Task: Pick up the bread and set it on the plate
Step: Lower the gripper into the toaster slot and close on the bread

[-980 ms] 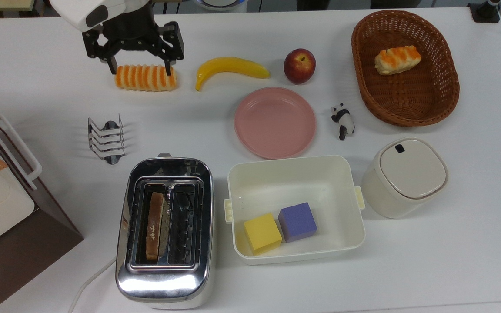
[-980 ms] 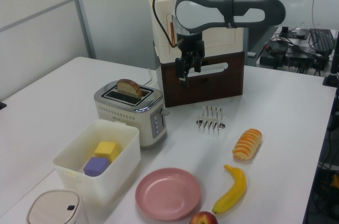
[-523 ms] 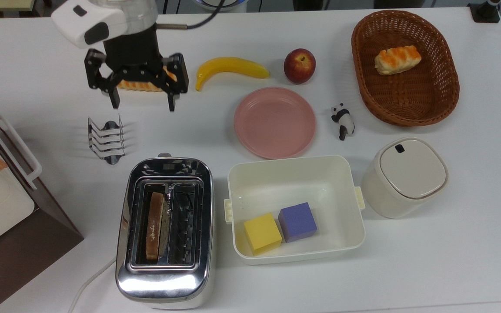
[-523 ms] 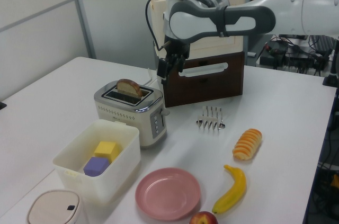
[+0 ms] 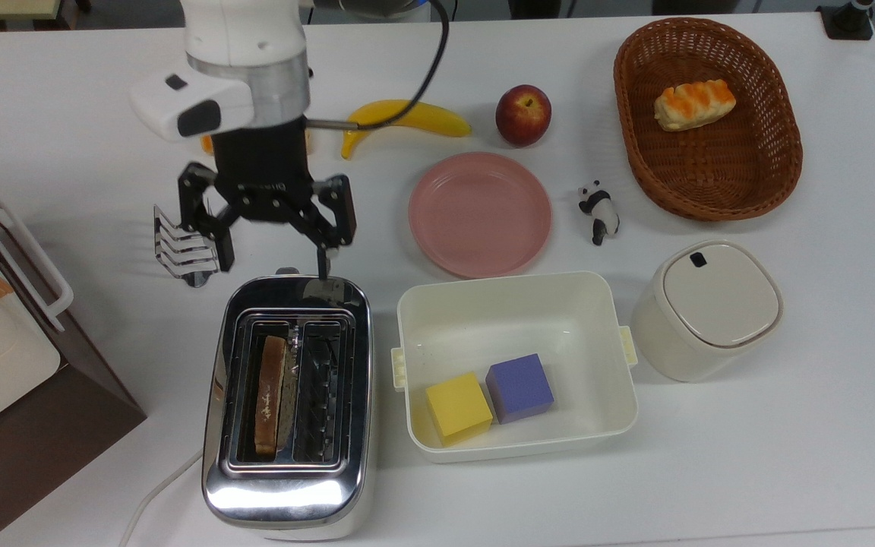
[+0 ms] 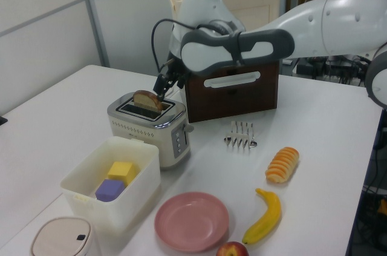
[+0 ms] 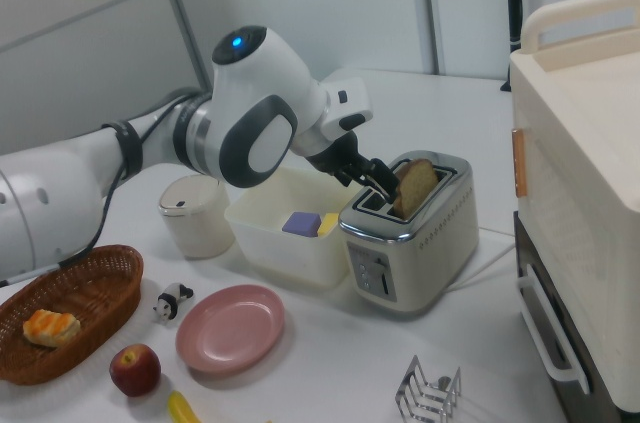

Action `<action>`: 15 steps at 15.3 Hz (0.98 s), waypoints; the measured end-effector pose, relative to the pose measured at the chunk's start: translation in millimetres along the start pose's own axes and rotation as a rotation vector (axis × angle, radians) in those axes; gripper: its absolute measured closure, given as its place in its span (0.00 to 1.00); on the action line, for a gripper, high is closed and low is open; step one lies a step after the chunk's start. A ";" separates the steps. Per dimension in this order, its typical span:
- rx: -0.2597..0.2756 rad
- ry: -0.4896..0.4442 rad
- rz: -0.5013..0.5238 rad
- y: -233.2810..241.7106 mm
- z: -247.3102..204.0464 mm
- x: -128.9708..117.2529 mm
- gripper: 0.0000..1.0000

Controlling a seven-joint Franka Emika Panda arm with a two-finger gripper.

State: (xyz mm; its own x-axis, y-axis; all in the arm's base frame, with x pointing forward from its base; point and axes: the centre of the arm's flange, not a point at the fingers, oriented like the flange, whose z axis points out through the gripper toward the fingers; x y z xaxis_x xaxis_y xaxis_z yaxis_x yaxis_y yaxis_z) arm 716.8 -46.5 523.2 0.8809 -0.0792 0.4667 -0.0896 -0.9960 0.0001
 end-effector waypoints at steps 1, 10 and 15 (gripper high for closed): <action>0.004 0.025 0.008 -4.3 4.8 1.8 0.00; 0.030 0.239 0.077 -13.4 44.1 12.1 0.00; 0.032 0.253 0.083 -13.8 60.8 9.3 0.30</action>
State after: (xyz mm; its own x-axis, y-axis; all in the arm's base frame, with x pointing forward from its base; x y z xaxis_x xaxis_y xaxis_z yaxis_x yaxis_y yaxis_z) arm 754.5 -36.0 473.7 0.7264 -0.1515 0.6703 -0.1382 -0.9877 -0.0735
